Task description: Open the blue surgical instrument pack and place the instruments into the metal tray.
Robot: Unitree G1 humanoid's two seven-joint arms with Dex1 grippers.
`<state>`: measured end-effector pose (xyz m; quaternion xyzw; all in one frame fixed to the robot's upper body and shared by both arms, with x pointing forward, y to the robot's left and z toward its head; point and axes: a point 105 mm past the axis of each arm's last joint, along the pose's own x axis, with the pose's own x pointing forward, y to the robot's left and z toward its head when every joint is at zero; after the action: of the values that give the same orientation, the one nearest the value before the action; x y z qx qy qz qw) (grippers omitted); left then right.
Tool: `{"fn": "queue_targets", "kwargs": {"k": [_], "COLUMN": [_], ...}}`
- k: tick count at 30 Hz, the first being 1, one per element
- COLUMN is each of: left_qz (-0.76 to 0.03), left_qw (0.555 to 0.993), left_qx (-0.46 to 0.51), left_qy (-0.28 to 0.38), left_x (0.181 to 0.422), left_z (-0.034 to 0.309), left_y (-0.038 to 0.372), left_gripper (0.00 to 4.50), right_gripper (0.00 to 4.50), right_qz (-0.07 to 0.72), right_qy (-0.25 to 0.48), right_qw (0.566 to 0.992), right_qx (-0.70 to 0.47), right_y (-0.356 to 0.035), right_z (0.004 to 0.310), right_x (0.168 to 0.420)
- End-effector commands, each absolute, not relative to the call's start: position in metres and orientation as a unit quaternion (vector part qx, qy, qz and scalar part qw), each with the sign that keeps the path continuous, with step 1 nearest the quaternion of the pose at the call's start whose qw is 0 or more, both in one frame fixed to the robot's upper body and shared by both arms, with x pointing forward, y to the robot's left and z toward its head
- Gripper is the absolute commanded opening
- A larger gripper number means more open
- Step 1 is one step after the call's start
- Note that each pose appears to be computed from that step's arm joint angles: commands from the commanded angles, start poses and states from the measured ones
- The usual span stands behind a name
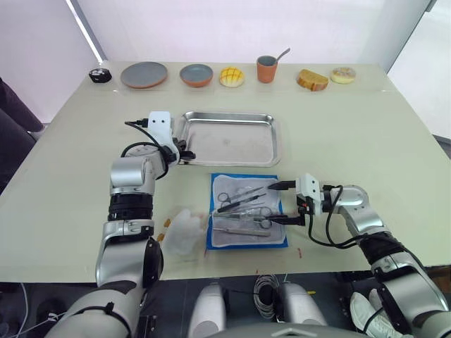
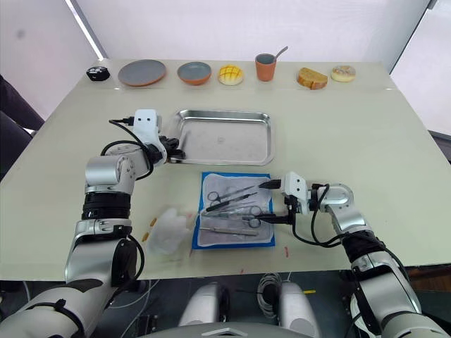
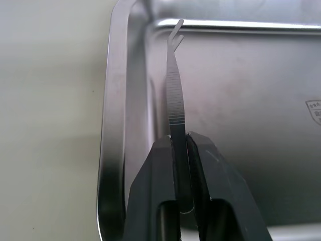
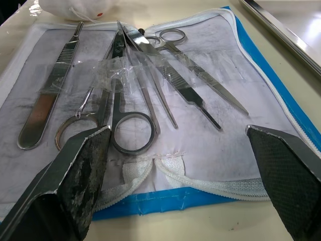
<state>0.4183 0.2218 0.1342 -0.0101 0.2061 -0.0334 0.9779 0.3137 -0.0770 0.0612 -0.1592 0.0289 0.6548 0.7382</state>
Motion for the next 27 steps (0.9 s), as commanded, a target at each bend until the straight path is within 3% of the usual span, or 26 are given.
{"fn": "queue_targets", "kwargs": {"k": [1,6,9,19,27], "left_qz": [-0.031,-0.047,-0.113,-0.402,-0.528], "left_qw": [0.983,0.985,0.985,0.915,0.848], "left_qx": [-0.001,-0.001,-0.026,0.013,0.035], "left_qy": [0.18,0.165,0.127,0.017,0.025], "left_x": [0.421,0.419,0.413,0.335,0.284], "left_z": [0.146,0.152,0.169,0.199,0.198], "left_y": [0.222,0.216,0.2,0.159,0.182], "left_gripper": [2.11,2.11,2.11,2.11,2.11], "right_gripper": [4.5,4.5,4.5,4.5,4.5], "right_qz": [0.641,0.639,0.638,0.639,0.639], "right_qy": [0.111,0.11,0.11,0.107,0.101], "right_qw": [0.74,0.742,0.743,0.743,0.744], "right_qx": [-0.171,-0.17,-0.169,-0.167,-0.163], "right_y": [-0.092,-0.092,-0.092,-0.093,-0.094], "right_z": [0.025,0.025,0.025,0.027,0.031], "right_x": [0.307,0.307,0.307,0.307,0.308]}}
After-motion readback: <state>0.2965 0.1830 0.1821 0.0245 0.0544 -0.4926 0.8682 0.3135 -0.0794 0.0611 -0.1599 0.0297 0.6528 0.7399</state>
